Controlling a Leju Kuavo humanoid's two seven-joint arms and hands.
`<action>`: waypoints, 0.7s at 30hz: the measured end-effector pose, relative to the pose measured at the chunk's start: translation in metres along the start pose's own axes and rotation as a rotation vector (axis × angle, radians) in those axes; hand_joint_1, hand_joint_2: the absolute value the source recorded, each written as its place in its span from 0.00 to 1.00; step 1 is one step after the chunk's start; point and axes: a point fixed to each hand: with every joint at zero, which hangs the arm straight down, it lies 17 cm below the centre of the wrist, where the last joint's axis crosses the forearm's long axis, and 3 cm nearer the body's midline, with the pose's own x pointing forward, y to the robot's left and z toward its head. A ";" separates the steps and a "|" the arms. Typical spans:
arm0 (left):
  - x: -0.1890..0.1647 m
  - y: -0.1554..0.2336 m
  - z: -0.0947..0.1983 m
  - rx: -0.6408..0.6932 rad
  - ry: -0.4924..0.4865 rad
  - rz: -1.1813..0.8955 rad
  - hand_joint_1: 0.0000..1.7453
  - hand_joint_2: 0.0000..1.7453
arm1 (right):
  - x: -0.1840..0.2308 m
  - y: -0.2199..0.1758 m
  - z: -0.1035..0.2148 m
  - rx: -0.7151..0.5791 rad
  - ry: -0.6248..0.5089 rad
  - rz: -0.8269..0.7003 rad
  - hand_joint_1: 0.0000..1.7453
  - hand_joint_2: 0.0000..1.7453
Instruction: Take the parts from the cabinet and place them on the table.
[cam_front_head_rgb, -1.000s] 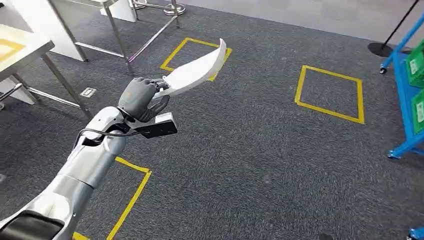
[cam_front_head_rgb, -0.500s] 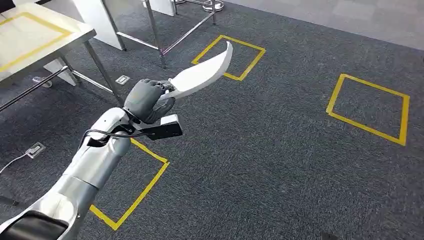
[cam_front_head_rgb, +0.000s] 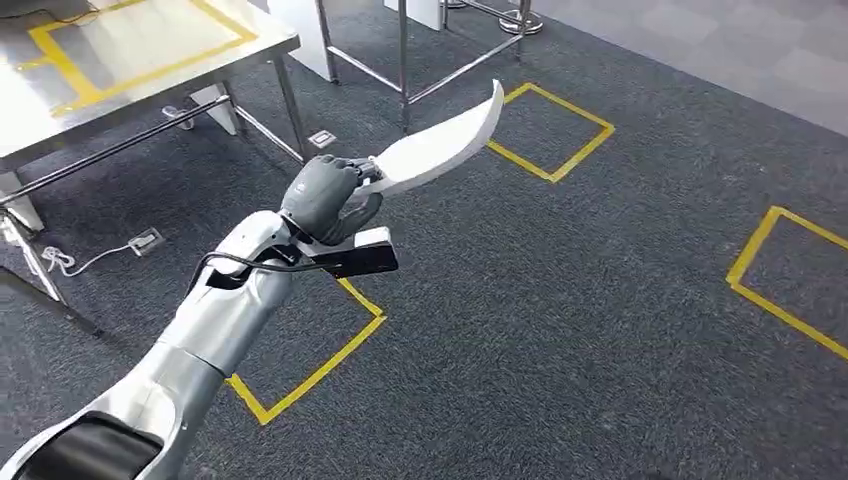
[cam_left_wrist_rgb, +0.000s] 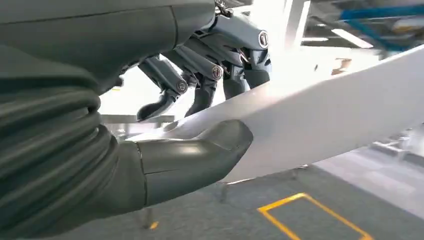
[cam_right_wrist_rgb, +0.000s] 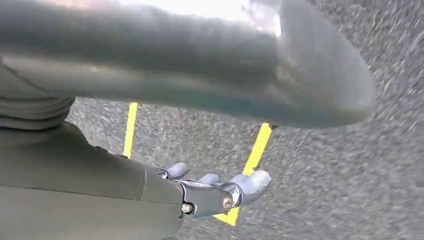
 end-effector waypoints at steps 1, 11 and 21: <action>0.000 0.000 0.000 0.000 -0.001 -0.001 1.00 1.00 | 0.000 -0.001 0.000 -0.001 -0.001 0.000 0.00 0.00; -0.051 0.012 0.031 0.022 0.070 -0.045 1.00 1.00 | 0.008 0.006 0.001 0.029 -0.048 0.019 0.00 0.00; -0.079 -0.002 0.064 0.001 0.117 -0.046 1.00 1.00 | 0.007 0.009 0.002 0.036 -0.044 0.026 0.00 0.00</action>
